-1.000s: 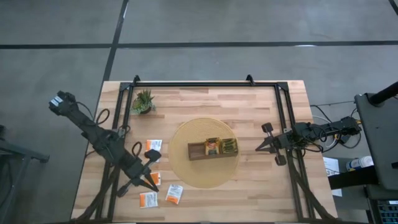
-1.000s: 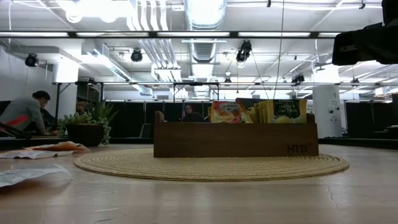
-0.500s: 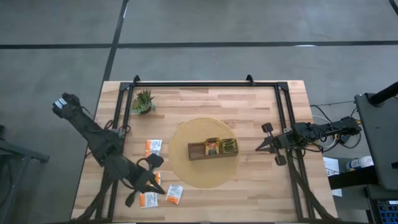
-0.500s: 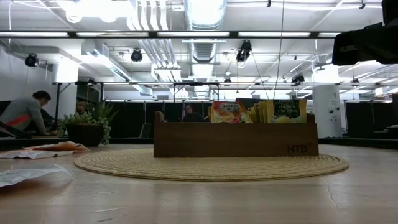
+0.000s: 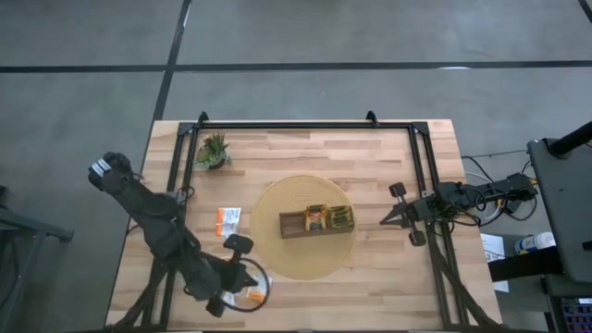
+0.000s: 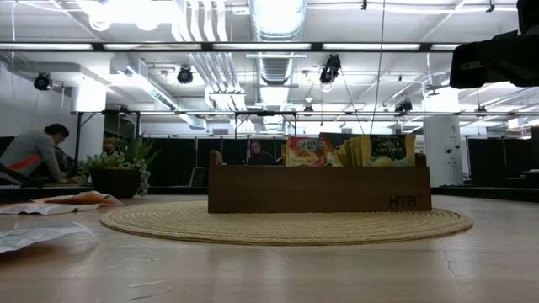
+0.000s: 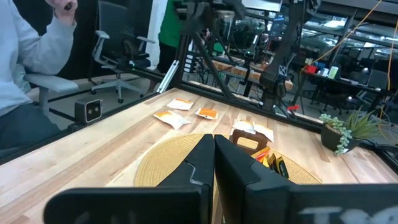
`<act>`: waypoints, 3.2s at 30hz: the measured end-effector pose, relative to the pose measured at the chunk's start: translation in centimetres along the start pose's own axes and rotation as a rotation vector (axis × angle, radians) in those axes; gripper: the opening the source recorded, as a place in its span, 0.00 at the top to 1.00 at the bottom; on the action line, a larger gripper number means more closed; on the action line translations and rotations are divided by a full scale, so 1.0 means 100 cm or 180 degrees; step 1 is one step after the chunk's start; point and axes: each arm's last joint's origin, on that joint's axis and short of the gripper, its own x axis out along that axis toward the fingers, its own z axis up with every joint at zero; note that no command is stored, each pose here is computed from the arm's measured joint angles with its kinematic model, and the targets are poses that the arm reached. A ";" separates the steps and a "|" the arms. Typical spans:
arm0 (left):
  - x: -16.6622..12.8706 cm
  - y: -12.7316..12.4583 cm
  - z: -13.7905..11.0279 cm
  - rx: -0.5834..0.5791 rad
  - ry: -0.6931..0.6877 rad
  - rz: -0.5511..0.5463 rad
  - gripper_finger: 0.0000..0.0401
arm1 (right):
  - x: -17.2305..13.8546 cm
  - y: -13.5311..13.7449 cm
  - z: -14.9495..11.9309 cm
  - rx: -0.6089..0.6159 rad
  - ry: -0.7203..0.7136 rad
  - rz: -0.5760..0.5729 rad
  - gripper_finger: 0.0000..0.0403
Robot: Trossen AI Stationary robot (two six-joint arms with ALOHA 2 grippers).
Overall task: Pick & Place Tea
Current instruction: Put the white tea bag into the left of the wooden organizer
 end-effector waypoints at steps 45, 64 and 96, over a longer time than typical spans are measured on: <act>0.122 -0.023 -0.047 -0.0100 0.1977 0.0383 1.00 | 0.000 0.000 0.000 0.0000 0.0000 0.0000 0.98; 0.122 -0.023 -0.046 -0.0570 0.1931 0.0526 1.00 | 0.000 0.000 0.000 0.0000 0.0000 0.0000 0.98; 0.127 -0.047 -0.056 -0.0614 0.1767 0.0033 0.64 | 0.000 0.000 0.000 0.0000 0.0000 0.0001 0.98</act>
